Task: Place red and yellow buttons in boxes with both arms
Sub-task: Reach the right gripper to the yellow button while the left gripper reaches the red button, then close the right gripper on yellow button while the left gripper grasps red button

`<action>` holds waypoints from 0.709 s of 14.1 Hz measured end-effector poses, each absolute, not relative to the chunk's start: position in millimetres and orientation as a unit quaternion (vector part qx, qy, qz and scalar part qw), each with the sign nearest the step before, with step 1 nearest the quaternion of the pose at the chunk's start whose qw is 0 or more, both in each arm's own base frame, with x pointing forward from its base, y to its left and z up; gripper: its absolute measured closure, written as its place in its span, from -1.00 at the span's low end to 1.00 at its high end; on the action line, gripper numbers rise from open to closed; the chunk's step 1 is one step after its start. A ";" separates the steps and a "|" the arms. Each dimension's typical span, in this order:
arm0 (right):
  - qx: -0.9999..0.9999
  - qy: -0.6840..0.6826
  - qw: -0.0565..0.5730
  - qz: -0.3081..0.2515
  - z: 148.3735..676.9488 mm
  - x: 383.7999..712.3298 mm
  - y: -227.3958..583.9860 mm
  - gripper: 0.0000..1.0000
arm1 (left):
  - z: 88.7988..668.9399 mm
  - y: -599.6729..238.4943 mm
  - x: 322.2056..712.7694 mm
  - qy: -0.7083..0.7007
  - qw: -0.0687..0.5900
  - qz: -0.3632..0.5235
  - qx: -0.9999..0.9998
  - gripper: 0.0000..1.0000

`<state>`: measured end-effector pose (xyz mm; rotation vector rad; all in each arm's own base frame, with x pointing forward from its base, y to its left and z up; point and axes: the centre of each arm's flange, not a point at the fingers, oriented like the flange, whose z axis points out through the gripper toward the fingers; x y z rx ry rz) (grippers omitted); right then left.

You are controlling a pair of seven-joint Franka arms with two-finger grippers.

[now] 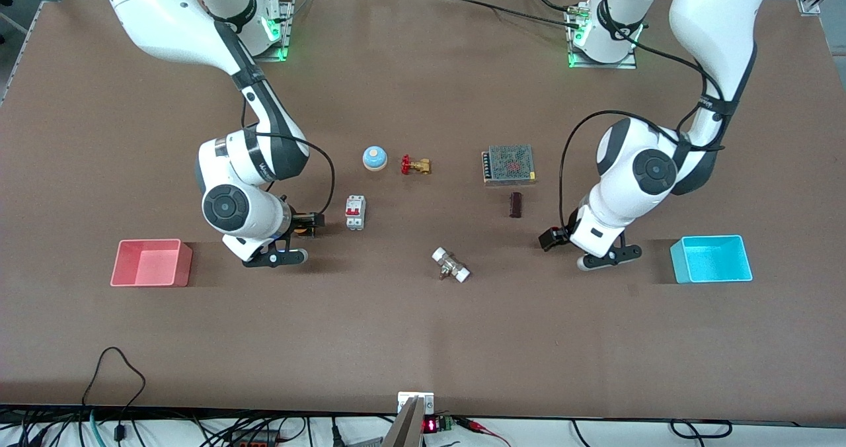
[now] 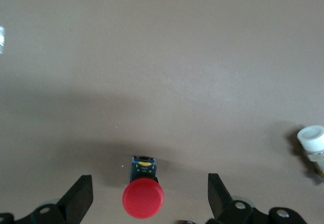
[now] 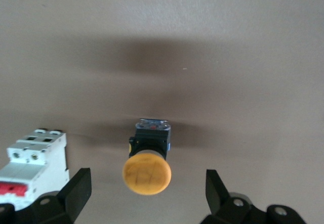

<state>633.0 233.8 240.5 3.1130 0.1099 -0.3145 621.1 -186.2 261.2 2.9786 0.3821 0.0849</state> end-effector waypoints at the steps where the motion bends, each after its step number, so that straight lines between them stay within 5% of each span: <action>1: 0.994 0.032 0.007 -0.103 233.8 631.6 233.3 -1.00 | 255.2 -187.0 618.5 0.125 0.066 0.024 0.990 -1.00; 7: 0.995 0.018 0.007 -0.100 209.1 622.3 230.6 -1.00 | 223.5 -197.0 605.4 0.112 0.049 0.003 0.992 -0.96; 10: 0.995 0.015 0.006 -0.097 209.6 623.0 230.8 -1.00 | 221.7 -195.5 604.8 0.113 0.048 0.001 0.992 -0.72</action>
